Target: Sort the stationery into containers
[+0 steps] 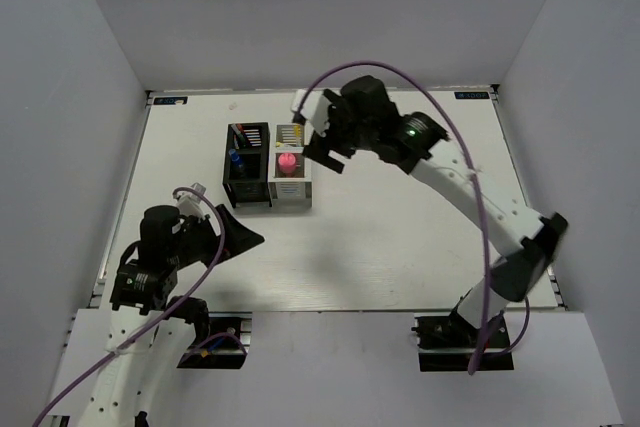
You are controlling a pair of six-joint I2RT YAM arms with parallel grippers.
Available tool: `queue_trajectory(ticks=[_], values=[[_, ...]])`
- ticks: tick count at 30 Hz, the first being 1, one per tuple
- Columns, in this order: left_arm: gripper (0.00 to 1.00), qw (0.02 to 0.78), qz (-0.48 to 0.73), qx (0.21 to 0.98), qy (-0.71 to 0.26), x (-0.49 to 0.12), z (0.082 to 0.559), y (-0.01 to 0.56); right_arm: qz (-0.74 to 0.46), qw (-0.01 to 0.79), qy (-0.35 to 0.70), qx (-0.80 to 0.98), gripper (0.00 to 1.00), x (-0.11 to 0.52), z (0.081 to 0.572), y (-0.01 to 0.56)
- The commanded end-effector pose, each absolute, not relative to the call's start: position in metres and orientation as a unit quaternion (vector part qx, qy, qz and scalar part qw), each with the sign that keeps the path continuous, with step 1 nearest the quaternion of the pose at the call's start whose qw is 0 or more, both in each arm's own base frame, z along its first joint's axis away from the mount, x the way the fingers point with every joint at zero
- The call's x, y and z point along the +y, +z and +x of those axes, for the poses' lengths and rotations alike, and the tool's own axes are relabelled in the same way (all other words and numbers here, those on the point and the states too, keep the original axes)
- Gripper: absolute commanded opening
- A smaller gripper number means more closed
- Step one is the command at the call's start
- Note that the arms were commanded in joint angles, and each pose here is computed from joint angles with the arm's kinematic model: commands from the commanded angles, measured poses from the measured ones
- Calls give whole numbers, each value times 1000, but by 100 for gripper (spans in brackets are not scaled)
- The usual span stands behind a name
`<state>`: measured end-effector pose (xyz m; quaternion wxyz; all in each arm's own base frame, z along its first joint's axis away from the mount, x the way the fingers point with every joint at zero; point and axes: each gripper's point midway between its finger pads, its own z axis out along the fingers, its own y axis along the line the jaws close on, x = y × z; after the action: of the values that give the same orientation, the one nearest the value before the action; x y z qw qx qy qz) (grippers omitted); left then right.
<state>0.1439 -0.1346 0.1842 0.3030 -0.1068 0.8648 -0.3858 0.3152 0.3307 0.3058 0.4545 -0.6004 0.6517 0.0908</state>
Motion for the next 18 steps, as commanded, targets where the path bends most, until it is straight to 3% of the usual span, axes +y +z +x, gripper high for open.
queue_trajectory(ticks=[1,8,12,18], values=[[100,341,-74,846,-404,-139,153,212,-513,466,98,715,90,296,313,302],[100,352,-72,839,-408,-141,160,222,-433,476,74,762,90,233,293,280],[100,359,-76,835,-409,-140,162,227,-428,450,51,783,90,202,272,232],[100,372,-91,829,-408,-137,162,231,-362,492,67,789,90,173,255,233]])
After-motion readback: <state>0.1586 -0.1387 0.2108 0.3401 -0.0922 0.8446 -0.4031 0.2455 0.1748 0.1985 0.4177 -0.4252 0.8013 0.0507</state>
